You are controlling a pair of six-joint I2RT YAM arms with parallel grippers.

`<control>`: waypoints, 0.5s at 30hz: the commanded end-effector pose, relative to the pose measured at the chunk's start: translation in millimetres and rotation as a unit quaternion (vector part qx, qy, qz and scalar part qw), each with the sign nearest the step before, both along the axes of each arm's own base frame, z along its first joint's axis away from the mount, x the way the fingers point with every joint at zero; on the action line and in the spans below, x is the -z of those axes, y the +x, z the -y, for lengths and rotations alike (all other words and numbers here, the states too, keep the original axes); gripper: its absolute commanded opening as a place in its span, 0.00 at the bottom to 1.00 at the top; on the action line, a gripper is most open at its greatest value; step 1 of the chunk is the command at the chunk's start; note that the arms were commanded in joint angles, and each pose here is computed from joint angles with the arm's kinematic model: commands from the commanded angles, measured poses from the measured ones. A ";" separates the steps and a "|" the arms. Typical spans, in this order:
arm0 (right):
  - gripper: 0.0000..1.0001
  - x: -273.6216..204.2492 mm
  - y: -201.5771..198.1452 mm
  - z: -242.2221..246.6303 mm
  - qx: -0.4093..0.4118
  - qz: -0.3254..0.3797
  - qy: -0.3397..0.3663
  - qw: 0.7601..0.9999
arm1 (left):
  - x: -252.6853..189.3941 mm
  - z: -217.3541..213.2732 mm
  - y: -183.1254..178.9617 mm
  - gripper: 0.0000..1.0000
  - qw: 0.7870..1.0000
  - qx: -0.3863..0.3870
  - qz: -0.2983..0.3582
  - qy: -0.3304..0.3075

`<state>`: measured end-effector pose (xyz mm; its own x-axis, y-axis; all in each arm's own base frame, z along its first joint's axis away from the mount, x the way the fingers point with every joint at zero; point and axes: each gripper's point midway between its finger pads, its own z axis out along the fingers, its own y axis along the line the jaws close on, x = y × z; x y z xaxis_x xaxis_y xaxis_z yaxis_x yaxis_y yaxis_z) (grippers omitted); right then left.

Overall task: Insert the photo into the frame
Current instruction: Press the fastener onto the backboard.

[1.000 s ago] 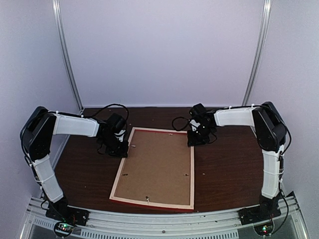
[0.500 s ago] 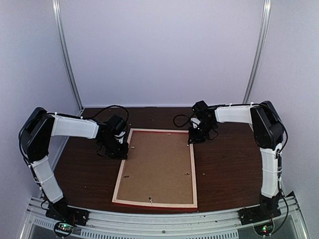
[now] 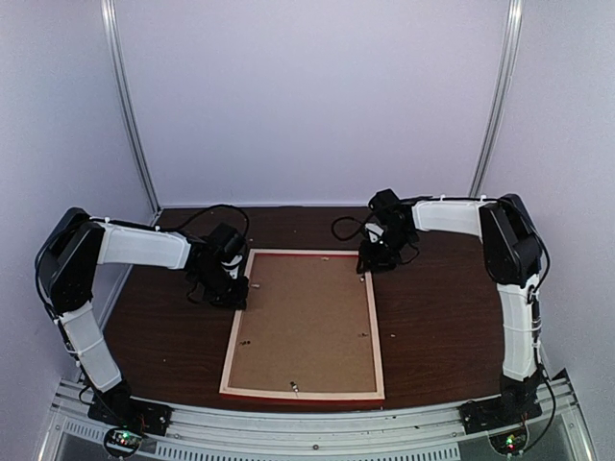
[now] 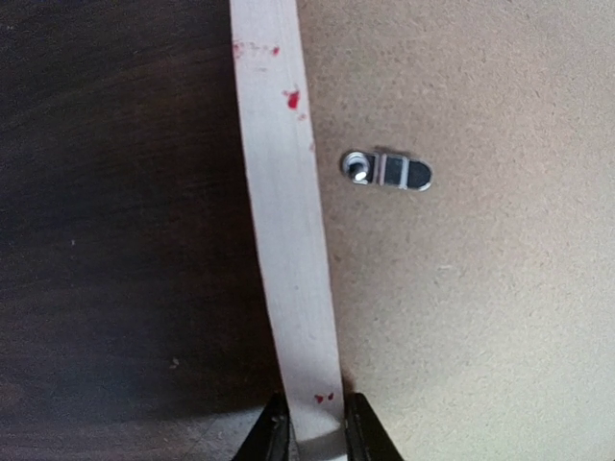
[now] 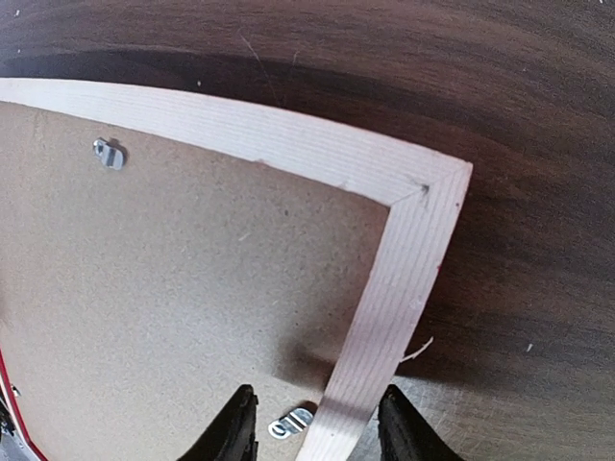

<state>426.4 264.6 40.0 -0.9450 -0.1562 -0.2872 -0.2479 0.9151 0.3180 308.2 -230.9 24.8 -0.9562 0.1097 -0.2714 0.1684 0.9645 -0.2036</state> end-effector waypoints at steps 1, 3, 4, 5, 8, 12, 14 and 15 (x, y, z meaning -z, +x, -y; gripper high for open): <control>0.44 -3.6 7.2 -4.9 -0.002 0.006 0.007 1.000 | -6.8 13.5 -9.8 0.23 0.999 0.023 -0.004 -0.022; 0.44 2.3 4.0 -0.5 -0.004 0.004 -0.015 1.000 | -7.4 13.7 -9.1 0.23 0.999 0.024 -0.003 -0.021; 0.44 4.3 2.3 0.8 -0.007 0.005 -0.026 1.000 | -7.5 13.8 -9.0 0.23 0.999 0.024 -0.003 -0.022; 0.44 6.5 1.3 3.0 -0.009 0.007 -0.039 0.999 | -7.9 14.2 -8.4 0.23 0.999 0.024 -0.002 -0.023; 0.44 12.6 -3.0 6.9 -0.013 0.009 -0.068 0.998 | -7.5 14.8 -8.4 0.23 0.999 0.024 -0.004 -0.022; 0.43 15.0 -5.7 10.6 -0.013 0.013 -0.084 0.996 | -7.3 15.2 -7.5 0.23 0.999 0.025 -0.003 -0.022; 0.42 14.9 -6.3 11.9 -0.015 0.017 -0.091 0.996 | -6.9 15.4 -7.5 0.23 0.999 0.025 -0.004 -0.022; 0.40 15.3 -7.4 11.8 -0.017 0.017 -0.093 0.995 | -6.6 15.7 -7.6 0.23 0.999 0.025 -0.004 -0.022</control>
<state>422.5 262.0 29.6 -0.9339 -0.2103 -0.2891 -0.2769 0.9371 0.2127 307.0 -231.2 24.7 -0.9569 0.1122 -0.2680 0.1701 0.9641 -0.2038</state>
